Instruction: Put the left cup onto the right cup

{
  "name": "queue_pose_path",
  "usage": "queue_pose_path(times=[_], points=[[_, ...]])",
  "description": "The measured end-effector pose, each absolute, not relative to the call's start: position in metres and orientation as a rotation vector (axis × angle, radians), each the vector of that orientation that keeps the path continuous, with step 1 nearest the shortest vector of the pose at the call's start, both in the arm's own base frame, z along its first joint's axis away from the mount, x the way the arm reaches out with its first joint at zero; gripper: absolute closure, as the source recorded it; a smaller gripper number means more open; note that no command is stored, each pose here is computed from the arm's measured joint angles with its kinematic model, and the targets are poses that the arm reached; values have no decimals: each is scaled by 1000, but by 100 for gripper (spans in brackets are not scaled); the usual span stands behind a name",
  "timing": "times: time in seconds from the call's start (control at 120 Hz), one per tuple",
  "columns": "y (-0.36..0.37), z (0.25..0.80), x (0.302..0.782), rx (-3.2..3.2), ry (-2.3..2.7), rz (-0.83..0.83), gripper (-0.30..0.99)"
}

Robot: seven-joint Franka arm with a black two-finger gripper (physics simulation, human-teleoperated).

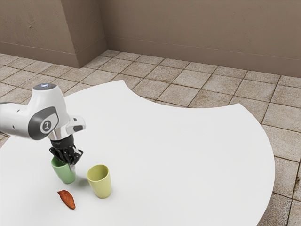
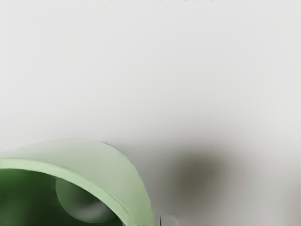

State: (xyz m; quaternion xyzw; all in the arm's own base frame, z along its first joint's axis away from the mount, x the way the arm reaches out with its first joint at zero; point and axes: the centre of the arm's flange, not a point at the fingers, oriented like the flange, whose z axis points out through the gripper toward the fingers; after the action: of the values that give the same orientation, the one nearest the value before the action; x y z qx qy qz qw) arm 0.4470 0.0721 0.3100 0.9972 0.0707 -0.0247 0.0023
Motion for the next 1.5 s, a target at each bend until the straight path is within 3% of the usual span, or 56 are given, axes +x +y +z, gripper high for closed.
queue_pose_path(times=[0.175,0.408,0.975,1.5], points=[[81,321,446,3122,251,-52,77],[73,374,439,3116,208,32,78],[-56,469,422,3144,-175,-81,78],[-92,462,432,3109,-229,-55,78]])
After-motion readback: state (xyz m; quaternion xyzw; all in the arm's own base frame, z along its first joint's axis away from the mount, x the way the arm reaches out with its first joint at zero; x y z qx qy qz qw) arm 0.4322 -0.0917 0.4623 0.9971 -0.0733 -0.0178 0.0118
